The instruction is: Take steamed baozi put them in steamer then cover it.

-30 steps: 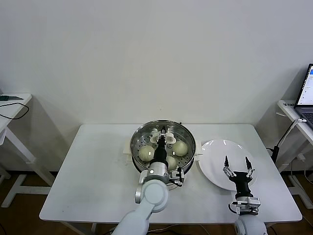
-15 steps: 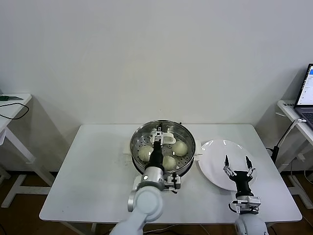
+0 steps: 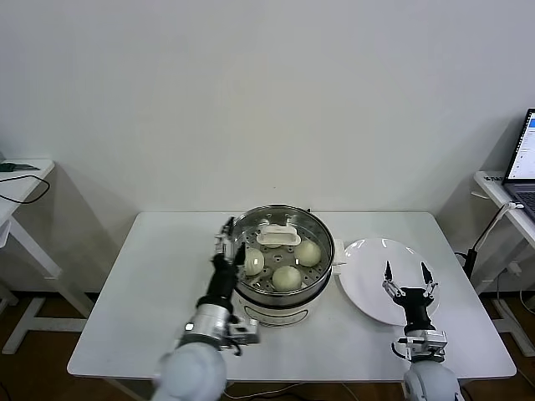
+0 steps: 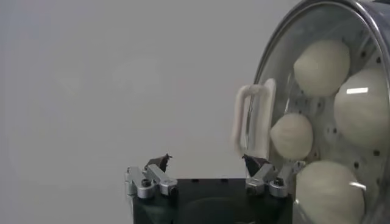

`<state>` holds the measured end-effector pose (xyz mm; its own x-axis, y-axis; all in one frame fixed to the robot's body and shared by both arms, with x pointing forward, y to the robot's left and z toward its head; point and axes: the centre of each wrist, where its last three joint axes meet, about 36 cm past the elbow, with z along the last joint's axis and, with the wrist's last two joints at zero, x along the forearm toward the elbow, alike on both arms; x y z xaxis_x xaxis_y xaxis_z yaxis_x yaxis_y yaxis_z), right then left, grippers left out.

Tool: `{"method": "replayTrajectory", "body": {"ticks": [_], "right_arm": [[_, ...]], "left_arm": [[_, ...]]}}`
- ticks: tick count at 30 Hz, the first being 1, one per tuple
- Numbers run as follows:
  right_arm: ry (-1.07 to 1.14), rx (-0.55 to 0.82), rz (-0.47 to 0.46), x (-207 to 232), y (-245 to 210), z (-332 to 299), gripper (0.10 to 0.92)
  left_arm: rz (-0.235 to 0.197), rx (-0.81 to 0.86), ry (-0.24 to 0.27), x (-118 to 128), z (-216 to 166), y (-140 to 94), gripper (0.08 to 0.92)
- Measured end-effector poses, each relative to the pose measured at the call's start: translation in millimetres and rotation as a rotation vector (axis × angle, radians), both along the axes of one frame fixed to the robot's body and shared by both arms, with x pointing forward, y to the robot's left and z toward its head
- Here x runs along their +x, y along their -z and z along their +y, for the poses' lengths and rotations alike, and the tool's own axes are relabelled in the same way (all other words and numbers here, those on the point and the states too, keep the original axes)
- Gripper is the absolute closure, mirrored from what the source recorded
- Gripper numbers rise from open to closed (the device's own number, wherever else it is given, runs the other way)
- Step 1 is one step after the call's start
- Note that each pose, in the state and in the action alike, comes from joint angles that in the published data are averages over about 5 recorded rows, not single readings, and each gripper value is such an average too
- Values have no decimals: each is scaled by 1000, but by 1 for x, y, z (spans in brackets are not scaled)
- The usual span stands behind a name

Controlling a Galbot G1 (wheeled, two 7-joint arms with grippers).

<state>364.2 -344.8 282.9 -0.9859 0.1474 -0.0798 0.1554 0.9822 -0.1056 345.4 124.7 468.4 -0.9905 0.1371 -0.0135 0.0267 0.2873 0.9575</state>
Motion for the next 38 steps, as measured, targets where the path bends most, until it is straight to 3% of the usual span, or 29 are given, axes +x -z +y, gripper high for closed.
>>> {"method": "replayTrajectory", "body": {"ticks": [5,10,14,19,27,38], "right_arm": [[5,40,7,-6,-4,2,200],[11,67,23,-11,-4,5,200],[10,73,34,-14,-5,6,200],[5,73,52,-18,-6,8,200],[0,77,76,-21,-10,10,200],[3,85,95,-23,-11,15,200]], "left_arm": [[-6,-219,32,22,50,20,177],[42,-480,53,40,104,54,177],[68,-690,60,44,136,80,177],[55,-871,74,41,159,100,177],[26,-999,64,34,180,118,177],[9,-1043,63,29,191,129,177]]}}
